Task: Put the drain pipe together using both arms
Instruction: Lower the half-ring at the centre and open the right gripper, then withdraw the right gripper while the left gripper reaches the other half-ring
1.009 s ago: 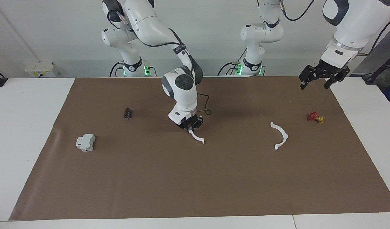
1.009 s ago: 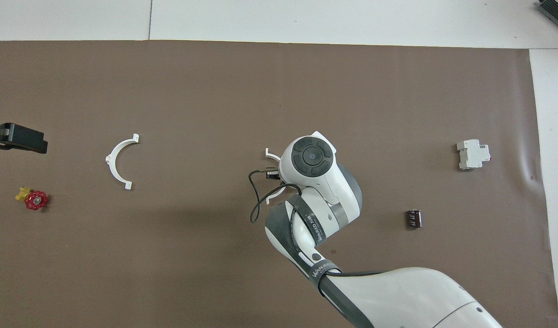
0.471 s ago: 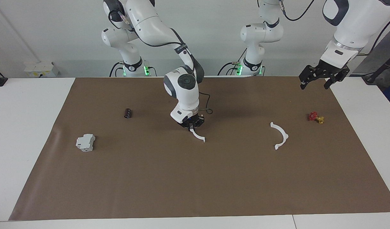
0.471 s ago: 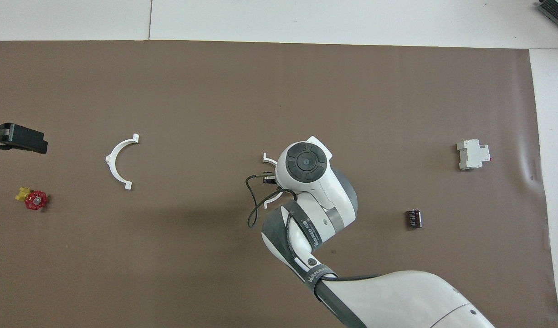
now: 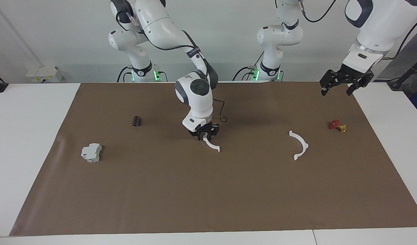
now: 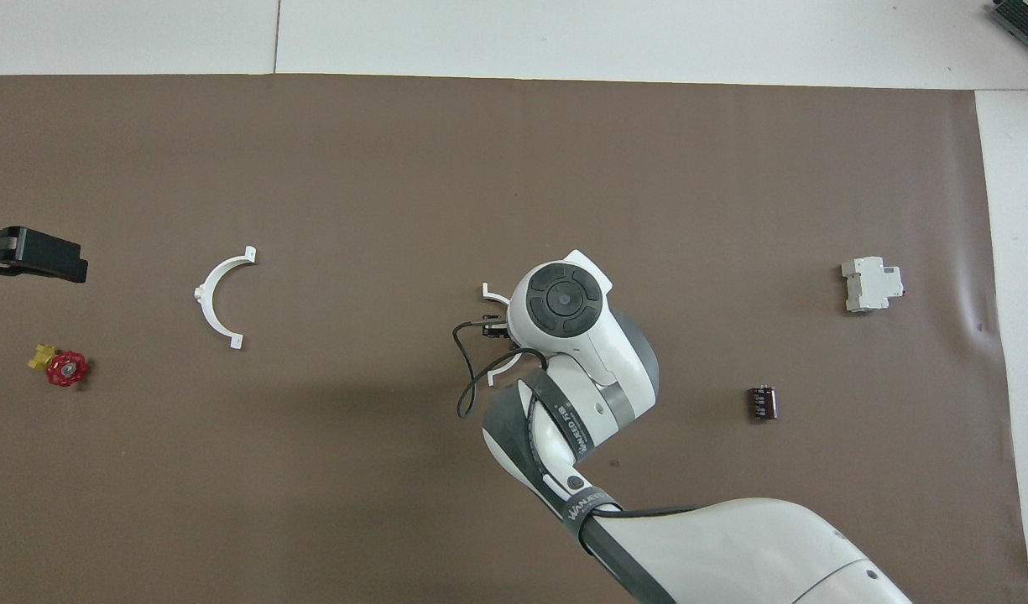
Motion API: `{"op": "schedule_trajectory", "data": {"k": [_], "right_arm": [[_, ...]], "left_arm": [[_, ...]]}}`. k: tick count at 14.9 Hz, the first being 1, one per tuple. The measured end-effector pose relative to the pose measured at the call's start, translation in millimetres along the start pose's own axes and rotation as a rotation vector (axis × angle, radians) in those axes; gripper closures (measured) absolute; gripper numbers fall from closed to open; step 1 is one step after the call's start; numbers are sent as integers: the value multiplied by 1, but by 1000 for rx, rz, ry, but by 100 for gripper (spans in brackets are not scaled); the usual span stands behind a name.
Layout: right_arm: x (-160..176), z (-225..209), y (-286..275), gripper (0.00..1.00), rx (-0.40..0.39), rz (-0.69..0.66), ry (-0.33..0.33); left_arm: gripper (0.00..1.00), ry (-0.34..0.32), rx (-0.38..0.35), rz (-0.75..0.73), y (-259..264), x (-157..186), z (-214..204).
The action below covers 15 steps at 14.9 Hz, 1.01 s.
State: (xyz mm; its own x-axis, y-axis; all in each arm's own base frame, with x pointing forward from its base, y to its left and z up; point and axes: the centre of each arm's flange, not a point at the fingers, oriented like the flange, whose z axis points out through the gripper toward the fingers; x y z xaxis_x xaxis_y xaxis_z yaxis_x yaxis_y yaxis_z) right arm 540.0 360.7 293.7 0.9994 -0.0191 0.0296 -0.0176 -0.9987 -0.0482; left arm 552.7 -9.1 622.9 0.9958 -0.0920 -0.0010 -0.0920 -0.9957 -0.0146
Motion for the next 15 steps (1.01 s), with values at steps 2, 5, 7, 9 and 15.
{"op": "schedule_trajectory", "data": {"k": [2, 5, 7, 9, 15], "right_arm": [[9, -11, 8, 8, 7, 17, 19], [36, -56, 51, 0, 19, 94, 54], [56, -93, 102, 0, 15, 167, 66], [69, -122, 160, 0, -2, 213, 45], [67, -173, 321, 0, -56, 180, -92]], "left_arm": [[0, 0, 0, 0, 0, 0, 0], [0, 0, 0, 0, 0, 0, 0], [0, 0, 0, 0, 0, 0, 0], [0, 0, 0, 4, 2, 0, 0], [0, 85, 5, -11, 5, 8, 8]]}}
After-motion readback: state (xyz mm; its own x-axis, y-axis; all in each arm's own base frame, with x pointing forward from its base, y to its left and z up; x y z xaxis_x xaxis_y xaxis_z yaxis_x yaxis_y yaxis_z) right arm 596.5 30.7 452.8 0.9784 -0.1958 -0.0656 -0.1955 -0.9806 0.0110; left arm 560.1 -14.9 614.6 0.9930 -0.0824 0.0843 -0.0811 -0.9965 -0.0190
